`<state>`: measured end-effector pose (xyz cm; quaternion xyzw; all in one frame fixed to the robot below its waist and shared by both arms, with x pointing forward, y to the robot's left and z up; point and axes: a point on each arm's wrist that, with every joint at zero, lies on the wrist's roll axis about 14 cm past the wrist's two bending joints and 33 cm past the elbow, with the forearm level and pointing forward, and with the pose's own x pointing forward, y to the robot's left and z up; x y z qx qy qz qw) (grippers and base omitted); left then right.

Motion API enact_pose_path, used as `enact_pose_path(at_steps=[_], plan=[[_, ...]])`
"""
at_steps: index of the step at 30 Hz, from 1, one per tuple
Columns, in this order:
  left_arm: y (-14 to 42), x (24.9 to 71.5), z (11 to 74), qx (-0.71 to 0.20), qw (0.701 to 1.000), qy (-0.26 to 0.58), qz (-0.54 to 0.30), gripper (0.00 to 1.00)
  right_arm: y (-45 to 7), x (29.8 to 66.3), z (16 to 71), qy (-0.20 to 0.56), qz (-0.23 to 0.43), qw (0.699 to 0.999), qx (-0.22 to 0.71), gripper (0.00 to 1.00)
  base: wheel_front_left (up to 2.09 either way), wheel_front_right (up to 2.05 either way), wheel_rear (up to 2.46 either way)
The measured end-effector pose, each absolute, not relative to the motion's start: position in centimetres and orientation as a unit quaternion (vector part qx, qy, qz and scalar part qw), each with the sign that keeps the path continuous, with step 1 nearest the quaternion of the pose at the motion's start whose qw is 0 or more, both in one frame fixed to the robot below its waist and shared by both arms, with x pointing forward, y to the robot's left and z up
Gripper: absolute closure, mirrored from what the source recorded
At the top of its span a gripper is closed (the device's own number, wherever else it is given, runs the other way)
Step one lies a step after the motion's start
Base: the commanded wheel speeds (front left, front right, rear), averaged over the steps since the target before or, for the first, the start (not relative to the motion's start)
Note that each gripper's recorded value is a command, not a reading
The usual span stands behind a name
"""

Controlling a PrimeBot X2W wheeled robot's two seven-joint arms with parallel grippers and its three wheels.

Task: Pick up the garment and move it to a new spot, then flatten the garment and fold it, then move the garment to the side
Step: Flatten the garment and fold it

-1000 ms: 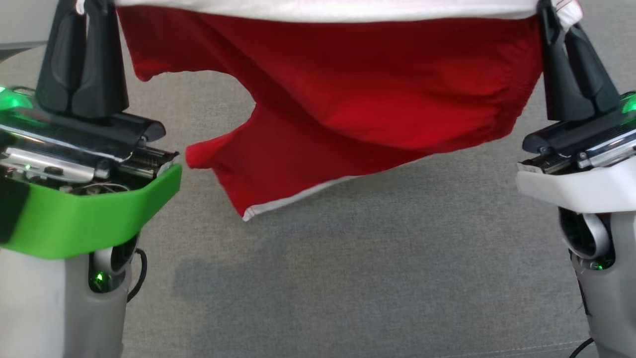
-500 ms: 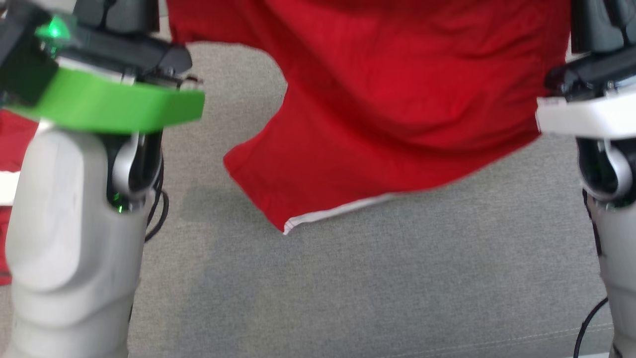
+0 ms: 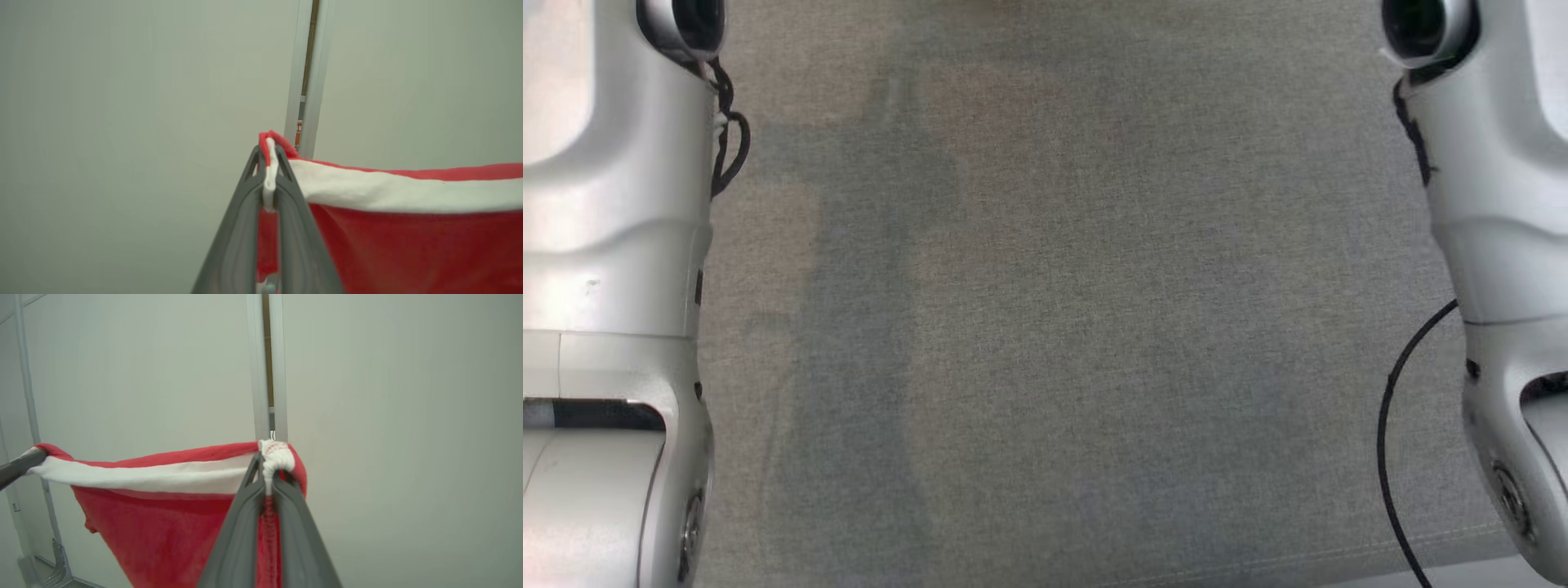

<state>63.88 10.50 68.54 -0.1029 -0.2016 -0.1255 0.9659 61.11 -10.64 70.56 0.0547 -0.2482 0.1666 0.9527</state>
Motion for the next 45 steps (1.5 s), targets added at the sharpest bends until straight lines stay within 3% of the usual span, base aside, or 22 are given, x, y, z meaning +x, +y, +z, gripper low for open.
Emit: enact_pose_path(at_steps=[7, 15, 36, 45], plan=[[12.7, 64.0, 55.4, -0.123, 0.989, -0.044, -0.062, 1.00, -7.4, 62.2, 59.0, -0.095, 0.188, 0.976, 0.047, 1.00, 0.00, 0.00, 0.00], [13.3, 58.5, 42.5, -0.143, 0.984, 0.095, -0.042, 1.00, -6.0, 56.4, 46.6, 0.038, 0.198, 0.974, 0.103, 1.00, 0.00, 0.00, 0.00], [17.8, 40.9, 43.4, -0.136, 0.989, 0.057, -0.002, 1.00, -8.8, 36.6, 45.7, 0.051, 0.157, 0.971, 0.175, 1.00, 0.00, 0.00, 0.00], [17.6, 38.8, 45.9, -0.140, 0.989, 0.047, -0.001, 1.00, -9.5, 34.0, 47.1, 0.043, 0.147, 0.972, 0.176, 1.00, 0.00, 0.00, 0.00]])
